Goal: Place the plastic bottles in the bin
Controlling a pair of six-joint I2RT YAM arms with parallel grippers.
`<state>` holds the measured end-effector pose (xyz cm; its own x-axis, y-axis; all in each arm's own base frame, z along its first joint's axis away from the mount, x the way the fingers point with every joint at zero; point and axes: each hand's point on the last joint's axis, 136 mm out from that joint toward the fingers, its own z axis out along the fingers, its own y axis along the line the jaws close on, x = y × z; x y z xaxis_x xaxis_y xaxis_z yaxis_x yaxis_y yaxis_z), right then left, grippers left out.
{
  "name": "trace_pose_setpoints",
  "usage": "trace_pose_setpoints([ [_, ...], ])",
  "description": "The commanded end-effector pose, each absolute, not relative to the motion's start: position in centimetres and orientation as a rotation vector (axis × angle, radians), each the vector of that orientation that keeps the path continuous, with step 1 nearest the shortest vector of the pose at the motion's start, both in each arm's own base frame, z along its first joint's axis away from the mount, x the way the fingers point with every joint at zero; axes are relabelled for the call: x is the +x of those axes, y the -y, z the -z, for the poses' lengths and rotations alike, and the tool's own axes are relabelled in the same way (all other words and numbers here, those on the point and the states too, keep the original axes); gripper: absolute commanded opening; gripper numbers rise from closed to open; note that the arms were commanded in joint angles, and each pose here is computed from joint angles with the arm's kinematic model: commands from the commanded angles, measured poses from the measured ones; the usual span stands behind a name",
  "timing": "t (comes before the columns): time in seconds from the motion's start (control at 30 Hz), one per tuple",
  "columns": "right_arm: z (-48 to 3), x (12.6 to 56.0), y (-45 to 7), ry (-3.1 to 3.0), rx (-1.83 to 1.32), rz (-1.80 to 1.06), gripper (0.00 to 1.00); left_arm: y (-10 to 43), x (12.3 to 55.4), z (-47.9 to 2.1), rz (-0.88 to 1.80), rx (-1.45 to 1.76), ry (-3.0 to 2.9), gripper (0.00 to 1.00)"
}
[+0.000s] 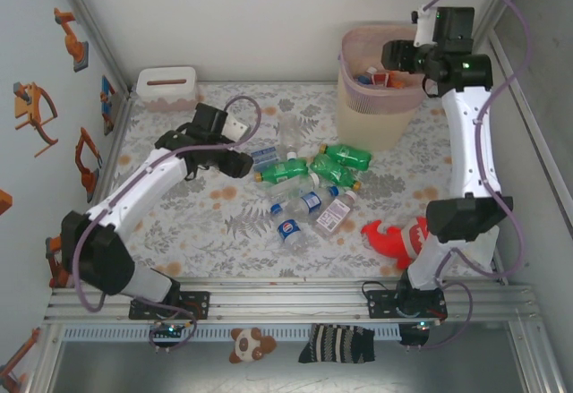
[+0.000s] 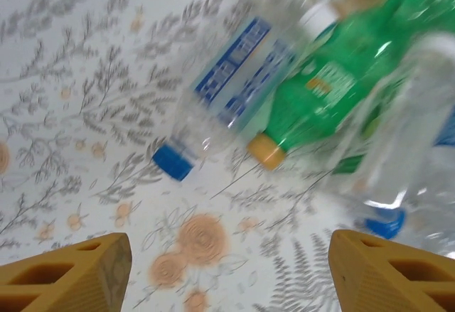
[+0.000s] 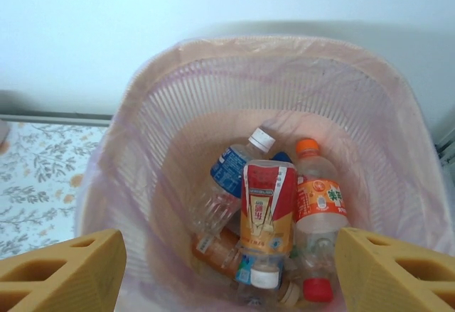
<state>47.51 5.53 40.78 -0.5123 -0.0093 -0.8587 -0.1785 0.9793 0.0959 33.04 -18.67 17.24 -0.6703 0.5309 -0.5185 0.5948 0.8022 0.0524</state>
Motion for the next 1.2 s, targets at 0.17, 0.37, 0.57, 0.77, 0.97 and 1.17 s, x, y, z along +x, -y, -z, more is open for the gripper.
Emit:
trace_pose_setpoints([
  [0.17, -42.9, 44.1, -5.7, -2.02, -0.119, -0.257, 0.76, 15.5, 32.2, -11.5, 0.029, 1.273, -2.529, 0.72],
  [0.37, -42.6, 42.6, -5.6, -2.023, -0.129, -0.253, 0.76, 15.5, 33.5, -9.9, 0.143, 1.418, -2.408, 0.73],
  [0.57, -42.2, 41.5, -5.6, -2.019, -0.127, -0.258, 0.76, 15.3, 35.0, -8.3, 0.281, 1.525, -2.333, 0.74],
  [0.77, -42.4, 40.7, -5.4, -2.011, -0.126, -0.25, 0.76, 16.4, 37.3, -6.4, 0.291, 1.616, -2.237, 0.74],
  [0.97, -42.6, 40.1, -5.5, -2.006, -0.134, -0.255, 0.76, 17.2, 38.4, -4.3, 0.303, 1.688, -2.207, 0.74],
  [1.17, -42.6, 39.8, -5.6, -2.003, -0.137, -0.259, 0.76, 17.7, 38.5, -2.8, 0.313, 1.72, -2.212, 0.67],
])
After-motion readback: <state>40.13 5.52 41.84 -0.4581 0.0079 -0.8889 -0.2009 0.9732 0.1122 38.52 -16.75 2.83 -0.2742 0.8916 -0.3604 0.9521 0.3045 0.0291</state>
